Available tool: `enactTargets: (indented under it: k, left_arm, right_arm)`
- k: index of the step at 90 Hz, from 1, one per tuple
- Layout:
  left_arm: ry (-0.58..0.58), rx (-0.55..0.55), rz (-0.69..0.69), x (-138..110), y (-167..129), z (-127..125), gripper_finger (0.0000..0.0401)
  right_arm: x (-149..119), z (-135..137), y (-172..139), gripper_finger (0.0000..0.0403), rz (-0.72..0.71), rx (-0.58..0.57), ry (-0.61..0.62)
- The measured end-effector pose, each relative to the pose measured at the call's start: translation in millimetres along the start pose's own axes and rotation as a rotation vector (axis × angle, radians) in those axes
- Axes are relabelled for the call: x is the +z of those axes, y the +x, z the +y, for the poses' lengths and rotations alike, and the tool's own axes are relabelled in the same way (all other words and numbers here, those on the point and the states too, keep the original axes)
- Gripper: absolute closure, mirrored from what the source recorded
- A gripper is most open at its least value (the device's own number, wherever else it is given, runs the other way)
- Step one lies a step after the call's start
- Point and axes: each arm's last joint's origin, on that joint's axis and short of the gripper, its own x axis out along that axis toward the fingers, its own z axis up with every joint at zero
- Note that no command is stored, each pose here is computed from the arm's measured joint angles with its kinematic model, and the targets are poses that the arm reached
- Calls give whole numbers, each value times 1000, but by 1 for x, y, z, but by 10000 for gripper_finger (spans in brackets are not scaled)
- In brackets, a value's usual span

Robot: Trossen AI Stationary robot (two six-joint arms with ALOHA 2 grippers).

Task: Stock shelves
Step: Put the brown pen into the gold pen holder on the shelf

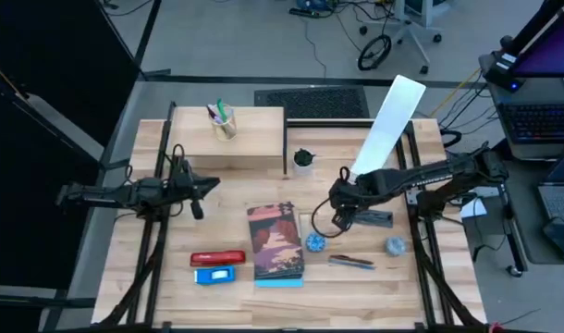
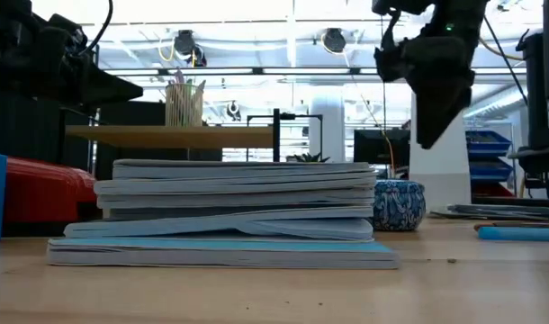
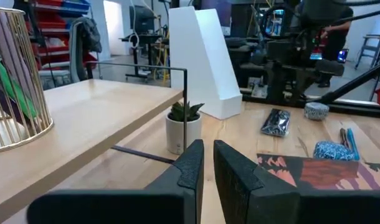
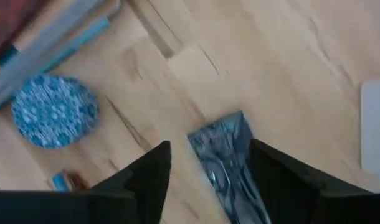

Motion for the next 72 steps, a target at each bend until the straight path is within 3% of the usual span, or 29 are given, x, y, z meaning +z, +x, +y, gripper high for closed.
enactTargets:
  k: [22, 49, 72]
  left_arm:
    - [0, 0, 0, 0, 0, 0, 379]
    - [1, 0, 0, 0, 0, 0, 379]
    - [1, 9, -1, 0, 0, 0, 379]
  right_arm:
    - [-4, -6, 0, 139, 56, -41, -38]
    - [-7, -7, 1, 151, 108, -3, -223]
    - [-31, -23, 37, 156, 202, -19, -401]
